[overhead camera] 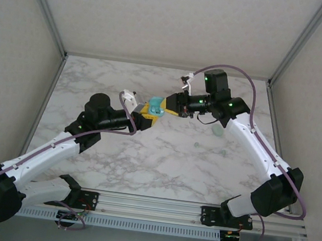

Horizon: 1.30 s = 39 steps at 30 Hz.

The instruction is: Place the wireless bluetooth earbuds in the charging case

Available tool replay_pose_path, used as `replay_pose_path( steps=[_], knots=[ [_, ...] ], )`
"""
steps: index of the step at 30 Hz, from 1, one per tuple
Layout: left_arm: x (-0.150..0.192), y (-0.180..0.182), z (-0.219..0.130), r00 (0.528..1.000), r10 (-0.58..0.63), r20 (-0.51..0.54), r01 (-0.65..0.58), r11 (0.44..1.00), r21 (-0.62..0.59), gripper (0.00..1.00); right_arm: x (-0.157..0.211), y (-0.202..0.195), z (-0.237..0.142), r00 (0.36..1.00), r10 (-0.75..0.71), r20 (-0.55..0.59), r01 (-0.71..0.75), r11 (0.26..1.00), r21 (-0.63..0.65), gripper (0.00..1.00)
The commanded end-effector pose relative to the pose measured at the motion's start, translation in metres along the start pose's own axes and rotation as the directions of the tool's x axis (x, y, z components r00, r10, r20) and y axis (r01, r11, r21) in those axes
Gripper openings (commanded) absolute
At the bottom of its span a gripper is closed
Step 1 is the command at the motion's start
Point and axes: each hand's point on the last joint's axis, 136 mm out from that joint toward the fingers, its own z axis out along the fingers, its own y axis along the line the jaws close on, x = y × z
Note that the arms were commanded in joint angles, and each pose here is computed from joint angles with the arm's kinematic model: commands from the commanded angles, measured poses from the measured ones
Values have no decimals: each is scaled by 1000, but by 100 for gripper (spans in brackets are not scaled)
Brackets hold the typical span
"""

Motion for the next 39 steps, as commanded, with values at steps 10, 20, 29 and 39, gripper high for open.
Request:
replay_pose_path(
  steps=[10, 20, 29, 39],
  knots=[
    [-40, -8, -4, 994, 41, 105, -43, 999, 17, 28, 4, -6, -1, 1000, -6, -5, 7, 998, 69, 30],
    [-41, -7, -5, 993, 38, 114, -40, 999, 12, 28, 2, -2, -7, 999, -30, 13, 28, 995, 98, 34],
    [-41, -8, -5, 993, 34, 116, -36, 999, 14, 28, 1, 0, -10, 999, -38, 30, 35, 993, 111, 24],
    [-41, -7, -5, 993, 32, 116, -33, 999, 10, 28, 0, -1, -12, 999, -38, 37, 33, 992, 125, 25]
  ],
)
